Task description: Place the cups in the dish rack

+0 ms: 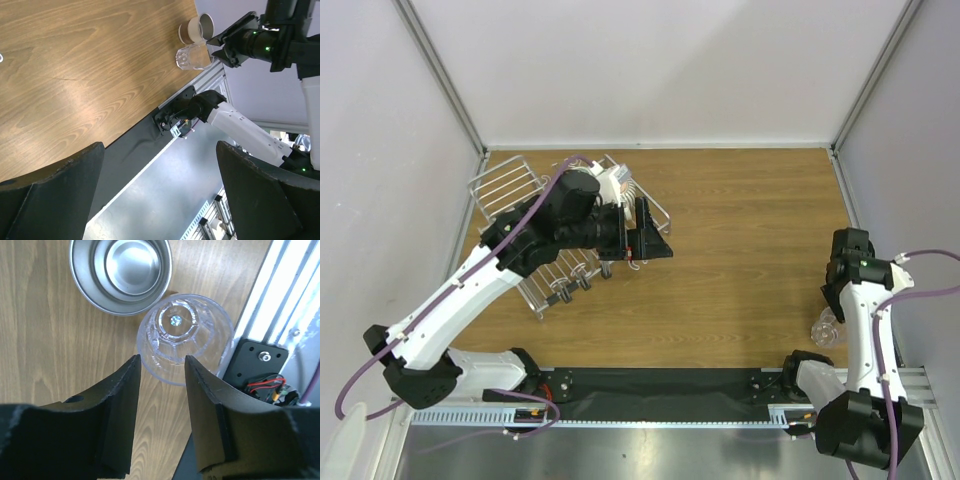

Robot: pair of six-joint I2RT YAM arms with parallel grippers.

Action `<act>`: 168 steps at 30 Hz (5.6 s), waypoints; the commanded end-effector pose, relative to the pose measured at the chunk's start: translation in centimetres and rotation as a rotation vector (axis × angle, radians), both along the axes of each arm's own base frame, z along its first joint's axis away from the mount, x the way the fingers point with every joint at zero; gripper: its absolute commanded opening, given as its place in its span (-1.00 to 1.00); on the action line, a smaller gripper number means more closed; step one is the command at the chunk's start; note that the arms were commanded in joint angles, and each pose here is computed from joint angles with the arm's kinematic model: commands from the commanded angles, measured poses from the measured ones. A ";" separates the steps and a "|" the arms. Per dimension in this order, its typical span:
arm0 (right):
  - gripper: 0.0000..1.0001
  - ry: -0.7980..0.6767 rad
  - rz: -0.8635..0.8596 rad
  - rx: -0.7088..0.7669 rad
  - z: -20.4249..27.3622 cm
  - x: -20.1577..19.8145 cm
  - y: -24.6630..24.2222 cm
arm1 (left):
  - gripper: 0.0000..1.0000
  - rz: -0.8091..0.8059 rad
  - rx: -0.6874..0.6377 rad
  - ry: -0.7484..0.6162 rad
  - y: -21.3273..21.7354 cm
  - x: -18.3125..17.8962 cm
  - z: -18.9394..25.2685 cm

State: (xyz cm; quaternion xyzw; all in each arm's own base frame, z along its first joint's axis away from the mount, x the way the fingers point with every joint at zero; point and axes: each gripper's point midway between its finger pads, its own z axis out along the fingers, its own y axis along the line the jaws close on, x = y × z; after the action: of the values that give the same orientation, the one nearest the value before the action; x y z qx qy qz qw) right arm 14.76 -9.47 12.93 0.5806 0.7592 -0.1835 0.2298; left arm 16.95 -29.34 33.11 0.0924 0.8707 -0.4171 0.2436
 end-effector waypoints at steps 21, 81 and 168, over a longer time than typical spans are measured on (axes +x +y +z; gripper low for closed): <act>-0.45 0.003 -0.049 0.111 -5.3 1.6 1.5 | 0.99 -0.005 -0.036 -0.038 0.1 -0.3 1.7; -1.00 -1.519 1.942 1.175 45.2 -2.6 36.4 | 0.99 -0.107 -0.689 -0.520 3.7 -3.2 21.7; 0.90 -0.430 0.978 0.520 16.1 9.0 17.7 | -0.99 0.427 0.836 0.138 13.2 24.4 -17.3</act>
State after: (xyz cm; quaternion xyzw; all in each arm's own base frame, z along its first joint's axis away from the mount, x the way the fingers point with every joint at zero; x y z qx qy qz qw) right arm 23.45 8.42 28.37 0.2214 0.9008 0.2558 0.2723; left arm 40.39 -16.75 15.49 -0.0344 0.9807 0.0208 0.1912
